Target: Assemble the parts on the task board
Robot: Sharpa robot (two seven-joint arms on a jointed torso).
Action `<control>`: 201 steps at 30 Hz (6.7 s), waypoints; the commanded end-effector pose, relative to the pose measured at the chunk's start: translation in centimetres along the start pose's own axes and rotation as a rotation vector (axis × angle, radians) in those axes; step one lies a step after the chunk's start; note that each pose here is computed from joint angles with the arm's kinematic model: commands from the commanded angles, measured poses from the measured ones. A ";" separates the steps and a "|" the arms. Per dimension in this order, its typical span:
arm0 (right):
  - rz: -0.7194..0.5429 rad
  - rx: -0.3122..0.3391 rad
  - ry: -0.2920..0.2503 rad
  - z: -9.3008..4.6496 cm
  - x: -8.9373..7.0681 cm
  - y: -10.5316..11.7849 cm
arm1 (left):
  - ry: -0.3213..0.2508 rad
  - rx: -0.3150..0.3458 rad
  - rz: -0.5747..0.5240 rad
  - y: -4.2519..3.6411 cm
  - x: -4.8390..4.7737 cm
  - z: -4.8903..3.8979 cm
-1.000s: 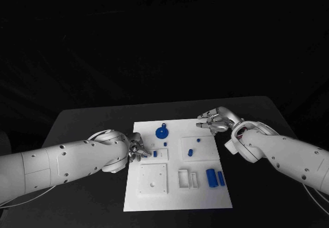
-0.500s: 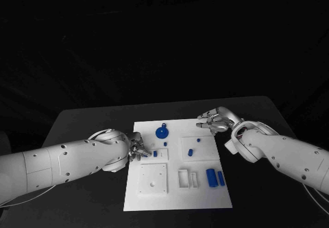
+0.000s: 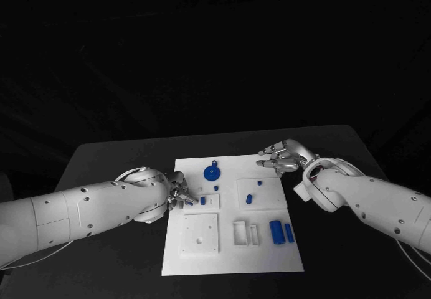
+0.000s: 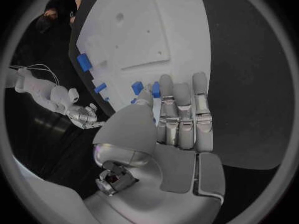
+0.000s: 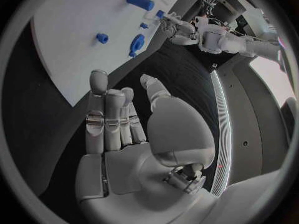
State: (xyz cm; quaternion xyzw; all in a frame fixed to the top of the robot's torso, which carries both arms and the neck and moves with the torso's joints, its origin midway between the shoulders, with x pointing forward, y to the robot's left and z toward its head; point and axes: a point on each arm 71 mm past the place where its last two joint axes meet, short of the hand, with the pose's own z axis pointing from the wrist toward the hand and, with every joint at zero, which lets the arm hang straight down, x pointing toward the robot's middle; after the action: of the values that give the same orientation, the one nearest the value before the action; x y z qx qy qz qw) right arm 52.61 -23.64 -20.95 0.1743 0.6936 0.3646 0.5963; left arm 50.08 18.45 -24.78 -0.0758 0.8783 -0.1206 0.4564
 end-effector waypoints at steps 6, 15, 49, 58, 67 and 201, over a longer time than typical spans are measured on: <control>0.002 -0.005 0.014 0.0 0.2 0.1 | 0.043 -0.007 0.026 -0.03 1.43 0.20; 0.002 -0.004 0.014 0.0 0.2 0.0 | 0.036 -0.003 0.022 -0.10 1.44 0.14; 0.002 -0.005 0.015 0.0 0.2 0.1 | 0.021 -0.016 0.053 0.22 1.36 -0.03; 0.002 -0.004 0.015 0.0 0.2 0.0 | 0.005 -0.031 0.065 0.57 1.24 -0.09; 0.002 -0.003 0.015 0.0 0.2 0.0 | 0.008 -0.040 0.072 0.81 1.24 -0.11; 0.004 0.002 0.020 -0.1 0.5 -0.3 | 0.040 -0.015 0.062 0.80 1.54 -0.34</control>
State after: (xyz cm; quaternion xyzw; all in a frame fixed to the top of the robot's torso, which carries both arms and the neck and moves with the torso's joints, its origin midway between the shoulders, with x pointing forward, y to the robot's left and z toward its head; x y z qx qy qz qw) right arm 52.54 -23.68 -21.38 0.1767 0.6965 0.3628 0.5933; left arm 49.47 18.76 -24.93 -0.0604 0.8755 -0.1156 0.4652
